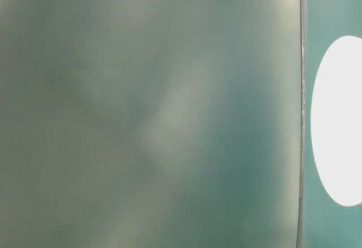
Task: Grip the spoon and scoop the red block from the bowl with right arm.
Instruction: 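Lower the open right gripper around the pink spoon handle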
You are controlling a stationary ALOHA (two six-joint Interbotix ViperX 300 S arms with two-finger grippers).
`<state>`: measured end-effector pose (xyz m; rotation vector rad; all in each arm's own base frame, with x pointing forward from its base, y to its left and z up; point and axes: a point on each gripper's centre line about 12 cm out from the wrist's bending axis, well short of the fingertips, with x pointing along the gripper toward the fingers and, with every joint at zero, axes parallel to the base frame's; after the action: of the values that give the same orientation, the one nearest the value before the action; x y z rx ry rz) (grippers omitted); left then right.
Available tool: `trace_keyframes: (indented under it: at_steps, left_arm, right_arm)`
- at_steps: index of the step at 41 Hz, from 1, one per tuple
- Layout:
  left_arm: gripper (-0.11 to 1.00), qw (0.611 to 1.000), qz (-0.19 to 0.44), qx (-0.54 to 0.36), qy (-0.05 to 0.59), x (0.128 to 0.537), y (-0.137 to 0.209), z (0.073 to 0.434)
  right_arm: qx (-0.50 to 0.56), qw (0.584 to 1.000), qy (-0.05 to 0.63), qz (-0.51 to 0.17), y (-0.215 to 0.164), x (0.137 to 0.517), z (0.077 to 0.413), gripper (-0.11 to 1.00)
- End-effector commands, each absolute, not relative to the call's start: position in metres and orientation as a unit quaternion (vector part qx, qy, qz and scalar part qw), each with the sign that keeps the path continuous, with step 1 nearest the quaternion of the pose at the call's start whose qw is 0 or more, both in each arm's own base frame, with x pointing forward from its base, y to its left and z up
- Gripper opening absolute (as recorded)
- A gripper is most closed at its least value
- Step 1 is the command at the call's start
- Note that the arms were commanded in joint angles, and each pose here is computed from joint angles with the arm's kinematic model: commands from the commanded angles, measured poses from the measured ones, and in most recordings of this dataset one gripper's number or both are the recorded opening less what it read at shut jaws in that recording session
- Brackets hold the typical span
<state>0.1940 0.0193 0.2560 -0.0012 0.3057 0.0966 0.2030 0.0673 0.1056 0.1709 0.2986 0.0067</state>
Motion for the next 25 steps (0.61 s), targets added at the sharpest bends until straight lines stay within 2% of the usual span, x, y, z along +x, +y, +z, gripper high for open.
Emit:
trace_keyframes:
  at_steps: [1,25]
  left_arm:
    - [0.00,0.988,0.050,0.003,0.144,0.197,0.021,0.264]
    - [0.00,0.986,0.050,0.005,0.159,0.196,0.021,0.261]
  right_arm:
    - [0.088,0.986,0.142,0.007,0.070,0.205,0.108,0.51]
    - [0.068,0.983,0.168,0.006,0.072,0.205,0.094,0.51]
